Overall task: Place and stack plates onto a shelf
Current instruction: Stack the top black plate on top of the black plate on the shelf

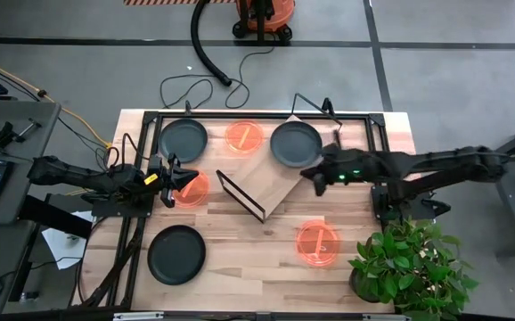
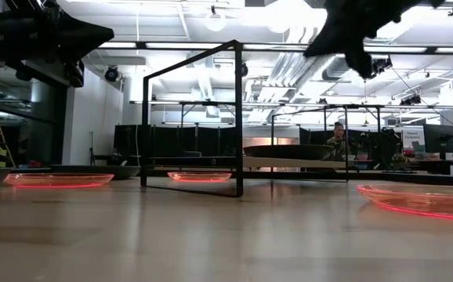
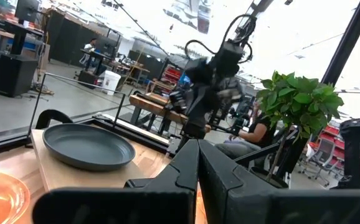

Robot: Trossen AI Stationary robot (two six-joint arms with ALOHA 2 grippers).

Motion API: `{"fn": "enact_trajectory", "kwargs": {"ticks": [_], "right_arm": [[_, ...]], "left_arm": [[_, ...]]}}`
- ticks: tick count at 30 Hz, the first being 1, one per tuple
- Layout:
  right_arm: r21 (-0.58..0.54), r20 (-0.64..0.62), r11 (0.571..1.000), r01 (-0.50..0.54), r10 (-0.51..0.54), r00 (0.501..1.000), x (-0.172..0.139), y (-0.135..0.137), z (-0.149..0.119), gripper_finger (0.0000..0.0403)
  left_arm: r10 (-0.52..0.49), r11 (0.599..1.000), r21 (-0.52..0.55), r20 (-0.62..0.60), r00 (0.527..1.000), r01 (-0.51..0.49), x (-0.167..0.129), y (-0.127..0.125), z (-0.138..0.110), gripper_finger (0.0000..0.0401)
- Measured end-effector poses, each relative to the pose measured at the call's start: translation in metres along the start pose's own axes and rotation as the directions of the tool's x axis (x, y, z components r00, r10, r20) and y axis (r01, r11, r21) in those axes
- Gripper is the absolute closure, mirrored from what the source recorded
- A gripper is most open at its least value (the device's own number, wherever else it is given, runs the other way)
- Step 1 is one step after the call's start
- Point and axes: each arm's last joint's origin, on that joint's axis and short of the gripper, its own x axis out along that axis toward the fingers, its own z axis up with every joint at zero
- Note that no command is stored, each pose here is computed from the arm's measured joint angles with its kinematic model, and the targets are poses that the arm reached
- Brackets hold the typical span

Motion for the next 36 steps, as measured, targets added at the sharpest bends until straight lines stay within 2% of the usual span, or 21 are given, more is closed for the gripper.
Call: {"fn": "enact_trajectory", "kwargs": {"ticks": [3,6,15,18,23,26,28,30,32,34,36], "right_arm": [[0.012,0.123,0.996,-0.091,0.089,0.988,-0.018,0.0,0.0,0.0403],[0.001,0.187,0.991,-0.135,0.132,0.973,-0.032,-0.003,0.001,0.0403],[-0.093,0.206,0.985,-0.145,0.162,0.965,-0.042,-0.004,0.003,0.0403],[-0.074,0.204,0.986,-0.148,0.16,0.966,-0.041,-0.004,0.003,0.0403],[-0.071,0.206,0.986,-0.151,0.162,0.965,-0.041,-0.003,0.003,0.0403],[-0.07,0.216,0.985,-0.159,0.171,0.961,-0.042,-0.003,0.004,0.0403],[-0.069,0.221,0.984,-0.164,0.175,0.959,-0.042,-0.002,0.005,0.0403],[-0.069,0.223,0.984,-0.166,0.178,0.958,-0.042,-0.002,0.005,0.0403],[-0.069,0.223,0.984,-0.166,0.177,0.959,-0.042,-0.002,0.005,0.0403],[-0.069,0.223,0.984,-0.165,0.177,0.959,-0.042,-0.002,0.005,0.0403],[-0.069,0.223,0.984,-0.164,0.176,0.959,-0.042,-0.002,0.005,0.0403]], "left_arm": [[0.0,1.0,0.0,0.0,1.0,0.0,0.0,0.0,0.0,0.04],[0.0,1.0,0.0,0.001,1.0,0.0,0.0,0.0,0.0,0.04],[0.0,1.0,-0.005,0.007,1.0,0.0,0.0,0.0,0.001,0.04],[-0.001,0.997,-0.071,0.012,1.0,0.002,0.0,0.0,0.001,0.04],[-0.001,0.958,-0.287,0.058,0.998,0.018,0.0,-0.001,0.006,0.04],[0.048,0.941,-0.337,0.159,0.986,0.009,0.0,-0.001,0.016,0.04],[0.064,0.947,-0.32,0.192,0.979,0.001,0.003,-0.003,0.029,0.04],[0.107,0.956,-0.29,0.18,0.978,-0.051,0.009,-0.007,0.045,0.0399],[0.177,0.957,-0.253,0.109,0.978,-0.145,0.019,-0.01,0.063,0.0393],[0.277,0.939,-0.209,-0.008,0.961,-0.272,0.028,-0.009,0.079,0.038],[0.391,0.902,-0.147,-0.121,0.912,-0.406,0.035,-0.008,0.096,0.0363]]}}
